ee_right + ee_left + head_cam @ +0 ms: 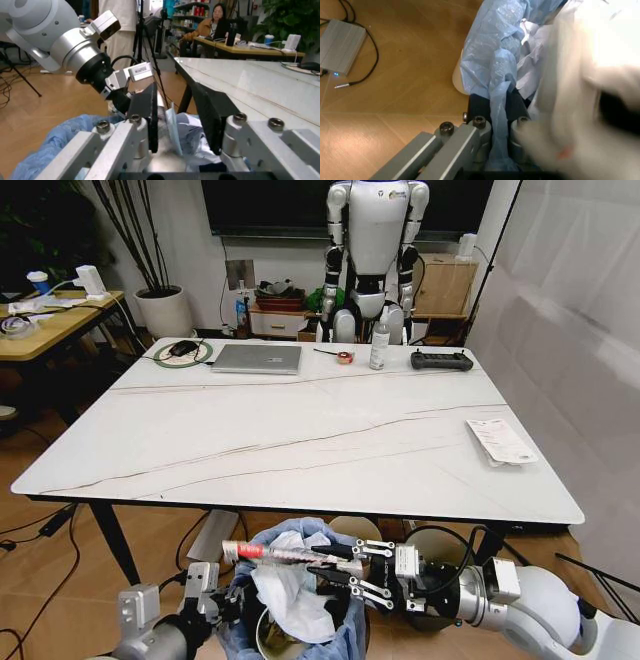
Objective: Pick up the trash bin and place the trash from the table into it.
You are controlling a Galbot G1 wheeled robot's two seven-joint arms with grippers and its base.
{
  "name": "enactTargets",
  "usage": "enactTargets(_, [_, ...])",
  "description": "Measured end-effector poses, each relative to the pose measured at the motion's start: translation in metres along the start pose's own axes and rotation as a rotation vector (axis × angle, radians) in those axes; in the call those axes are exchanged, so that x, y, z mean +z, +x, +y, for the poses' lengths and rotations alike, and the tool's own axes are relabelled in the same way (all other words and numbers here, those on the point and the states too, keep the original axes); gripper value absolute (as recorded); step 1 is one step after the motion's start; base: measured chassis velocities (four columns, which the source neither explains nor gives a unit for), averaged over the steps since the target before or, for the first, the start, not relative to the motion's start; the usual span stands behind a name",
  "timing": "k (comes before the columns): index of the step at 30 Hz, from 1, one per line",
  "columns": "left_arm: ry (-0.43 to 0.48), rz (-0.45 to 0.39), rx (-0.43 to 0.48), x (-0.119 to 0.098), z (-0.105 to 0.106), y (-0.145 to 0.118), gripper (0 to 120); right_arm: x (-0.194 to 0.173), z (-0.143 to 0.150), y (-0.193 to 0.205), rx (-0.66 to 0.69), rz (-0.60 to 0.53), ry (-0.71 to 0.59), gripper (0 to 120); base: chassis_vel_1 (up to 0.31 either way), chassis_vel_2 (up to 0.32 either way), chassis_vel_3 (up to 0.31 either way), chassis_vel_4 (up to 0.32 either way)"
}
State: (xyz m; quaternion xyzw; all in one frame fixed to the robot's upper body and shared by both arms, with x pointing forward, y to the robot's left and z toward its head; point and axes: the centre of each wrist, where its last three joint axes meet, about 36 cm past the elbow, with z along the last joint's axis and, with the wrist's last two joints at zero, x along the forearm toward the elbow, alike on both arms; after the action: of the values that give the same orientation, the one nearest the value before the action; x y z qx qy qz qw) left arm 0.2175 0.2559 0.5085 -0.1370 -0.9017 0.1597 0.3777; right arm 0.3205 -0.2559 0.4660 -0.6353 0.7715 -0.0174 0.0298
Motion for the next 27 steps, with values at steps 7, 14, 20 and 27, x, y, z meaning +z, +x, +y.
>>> enactTargets(7, [0.005,0.000,0.000,0.001,-0.001,0.000,0,-0.002,0.000,0.002,-0.001,0.003,0.006,31,0.000,0.000,0.000,0.000])
enactTargets(14, [0.000,-0.003,-0.005,0.001,0.000,0.000,0,-0.007,-0.003,0.002,0.022,-0.022,0.003,33,0.000,0.000,0.000,0.000])
enactTargets(20, [0.003,-0.007,-0.002,0.002,-0.002,-0.001,0,-0.039,-0.023,0.003,0.238,-0.119,0.014,57,0.000,0.000,0.000,0.000])
enactTargets(27, [-0.001,-0.013,0.004,0.001,-0.002,-0.002,0,-0.057,-0.039,0.013,0.627,-0.147,-0.001,76,0.000,0.000,0.000,0.000])
